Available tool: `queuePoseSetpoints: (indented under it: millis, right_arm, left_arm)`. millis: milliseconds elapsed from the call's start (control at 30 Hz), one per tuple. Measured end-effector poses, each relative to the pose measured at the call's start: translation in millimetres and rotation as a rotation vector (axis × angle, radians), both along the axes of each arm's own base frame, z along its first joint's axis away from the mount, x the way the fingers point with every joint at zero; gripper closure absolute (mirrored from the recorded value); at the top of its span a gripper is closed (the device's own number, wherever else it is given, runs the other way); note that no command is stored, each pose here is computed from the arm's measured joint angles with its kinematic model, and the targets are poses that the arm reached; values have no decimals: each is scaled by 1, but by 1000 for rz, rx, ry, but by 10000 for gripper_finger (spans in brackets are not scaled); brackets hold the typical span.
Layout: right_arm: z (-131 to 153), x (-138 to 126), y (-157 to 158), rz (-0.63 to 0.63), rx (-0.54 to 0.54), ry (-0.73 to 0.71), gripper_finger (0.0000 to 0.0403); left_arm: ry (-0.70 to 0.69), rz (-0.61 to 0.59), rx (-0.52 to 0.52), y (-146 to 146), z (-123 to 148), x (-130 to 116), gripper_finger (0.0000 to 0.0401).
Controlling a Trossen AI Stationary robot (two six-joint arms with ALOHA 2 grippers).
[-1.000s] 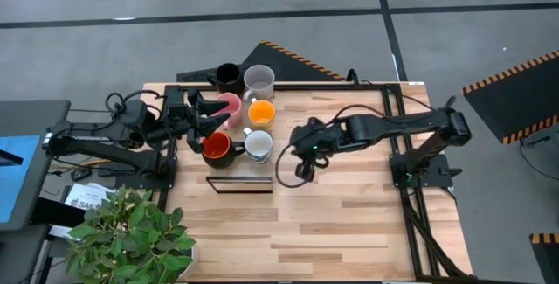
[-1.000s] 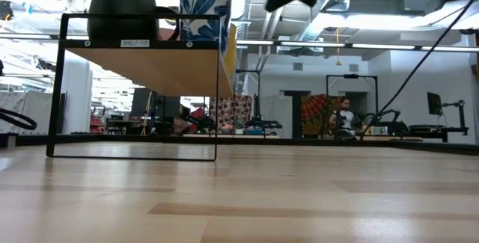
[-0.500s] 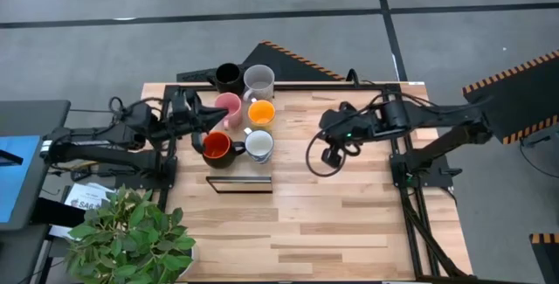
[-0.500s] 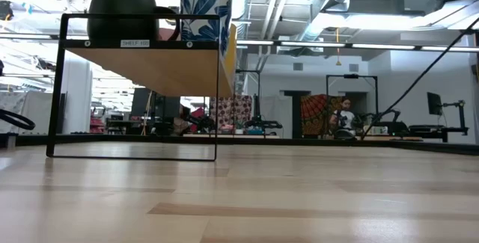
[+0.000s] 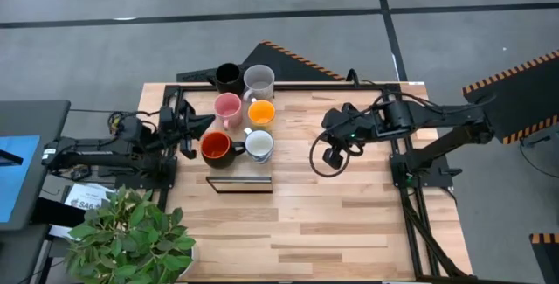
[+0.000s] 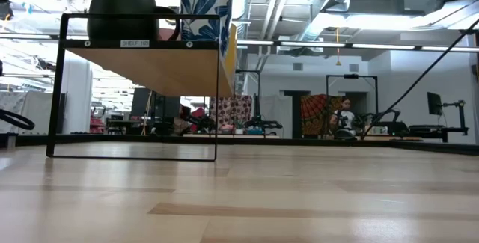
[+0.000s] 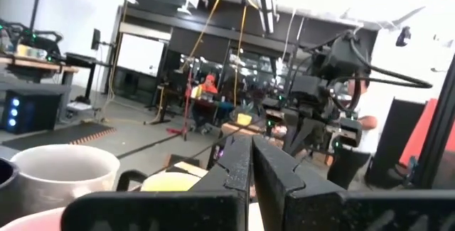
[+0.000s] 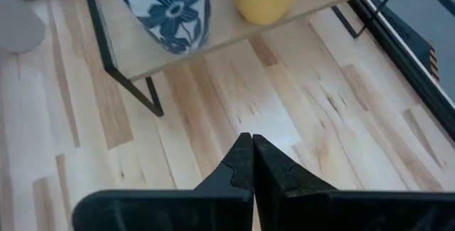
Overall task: Place coffee mugs
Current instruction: Return to Home Position
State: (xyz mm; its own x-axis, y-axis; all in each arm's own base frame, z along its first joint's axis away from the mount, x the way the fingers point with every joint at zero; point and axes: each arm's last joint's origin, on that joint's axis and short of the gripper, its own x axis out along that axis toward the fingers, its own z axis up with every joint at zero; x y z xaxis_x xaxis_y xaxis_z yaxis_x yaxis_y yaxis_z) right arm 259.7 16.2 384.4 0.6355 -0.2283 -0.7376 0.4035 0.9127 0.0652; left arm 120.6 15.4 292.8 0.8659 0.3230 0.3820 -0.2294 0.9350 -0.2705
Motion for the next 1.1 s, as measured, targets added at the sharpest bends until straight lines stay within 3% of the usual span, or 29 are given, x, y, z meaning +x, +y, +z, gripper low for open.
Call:
queuePoseSetpoints:
  millis: [267, 500, 700, 933, 1100]
  right_arm:
    - [2, 0, 0, -12, 12, -19, 363]
    - [1, 0, 1, -14, 28, -21, 385]
    - [1, 0, 1, -22, 33, -22, 367]
    - [1, 0, 1, -23, 35, -24, 377]
    - [1, 0, 1, -36, 46, -24, 385]
  left_arm:
    - [-29, -1, -8, -1, -21, -15, 401]
    - [-55, -42, -57, -2, -49, -21, 401]
    - [-154, -41, -17, -3, -46, -38, 401]
    - [-35, 5, -37, -2, -59, -43, 401]
    - [-27, -20, -27, -3, -60, -42, 401]
